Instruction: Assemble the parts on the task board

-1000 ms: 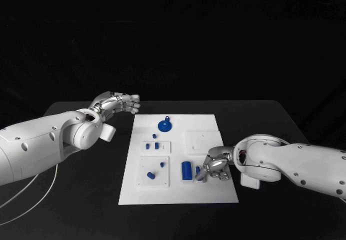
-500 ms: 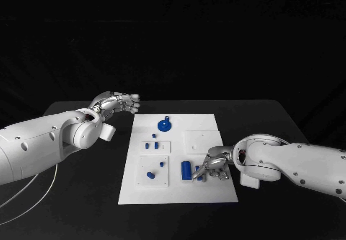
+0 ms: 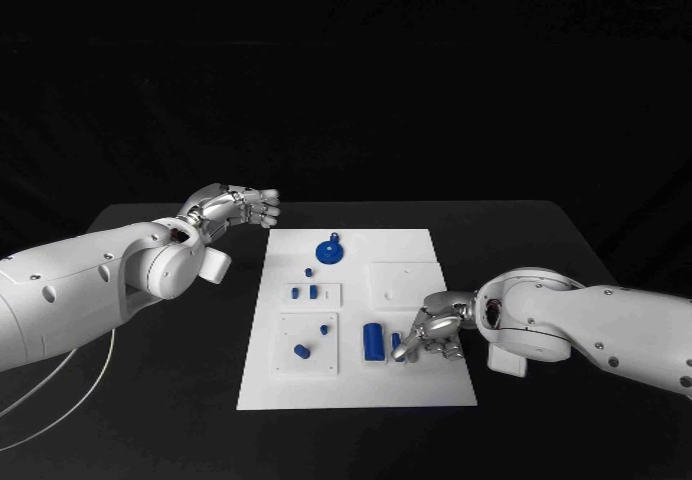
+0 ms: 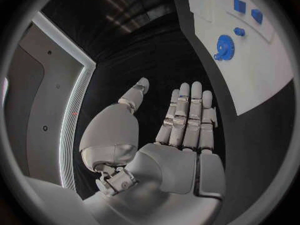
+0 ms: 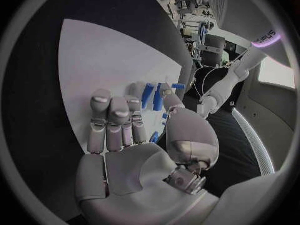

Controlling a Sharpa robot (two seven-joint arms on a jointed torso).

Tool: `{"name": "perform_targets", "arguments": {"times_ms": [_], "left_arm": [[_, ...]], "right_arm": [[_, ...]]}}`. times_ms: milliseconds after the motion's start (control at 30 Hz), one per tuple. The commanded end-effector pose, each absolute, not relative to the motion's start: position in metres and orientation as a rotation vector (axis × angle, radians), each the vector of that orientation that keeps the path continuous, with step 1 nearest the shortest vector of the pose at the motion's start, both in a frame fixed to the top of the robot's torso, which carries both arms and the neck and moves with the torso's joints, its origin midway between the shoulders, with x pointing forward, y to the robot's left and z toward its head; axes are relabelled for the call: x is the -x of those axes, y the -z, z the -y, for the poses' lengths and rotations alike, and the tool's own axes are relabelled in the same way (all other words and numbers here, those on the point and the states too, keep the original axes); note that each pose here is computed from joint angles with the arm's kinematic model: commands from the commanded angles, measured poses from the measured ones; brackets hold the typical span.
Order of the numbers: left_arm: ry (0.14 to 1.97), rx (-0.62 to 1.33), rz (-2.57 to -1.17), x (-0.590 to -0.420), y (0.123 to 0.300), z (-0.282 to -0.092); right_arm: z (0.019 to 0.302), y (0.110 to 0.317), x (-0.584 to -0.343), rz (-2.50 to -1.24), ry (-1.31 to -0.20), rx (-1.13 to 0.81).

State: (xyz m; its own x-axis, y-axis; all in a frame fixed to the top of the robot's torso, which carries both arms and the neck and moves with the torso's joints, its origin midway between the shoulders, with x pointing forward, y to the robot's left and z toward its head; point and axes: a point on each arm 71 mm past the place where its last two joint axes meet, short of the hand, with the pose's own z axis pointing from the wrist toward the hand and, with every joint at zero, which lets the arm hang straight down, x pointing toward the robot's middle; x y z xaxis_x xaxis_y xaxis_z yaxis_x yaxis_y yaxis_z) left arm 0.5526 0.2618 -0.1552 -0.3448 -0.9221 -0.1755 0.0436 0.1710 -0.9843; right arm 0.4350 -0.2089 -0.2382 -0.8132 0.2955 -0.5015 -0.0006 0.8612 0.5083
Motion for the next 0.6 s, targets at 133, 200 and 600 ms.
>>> {"name": "perform_targets", "arguments": {"times_ms": [133, 200, 600], "left_arm": [[1.348, 0.873, -1.536, -0.5524, 0.1546, -0.2593], [1.348, 0.874, -1.537, -0.5524, 0.1546, -0.2594], [1.348, 0.874, -1.539, -0.5525, 0.1548, -0.259]], "right_arm": [[0.2185, 0.2457, -0.4335, -2.484, -0.634, -0.212], [0.2192, 0.246, -0.4336, -2.487, -0.632, -0.211], [0.2157, 0.2461, -0.4317, -2.503, -0.641, -0.187]]}}
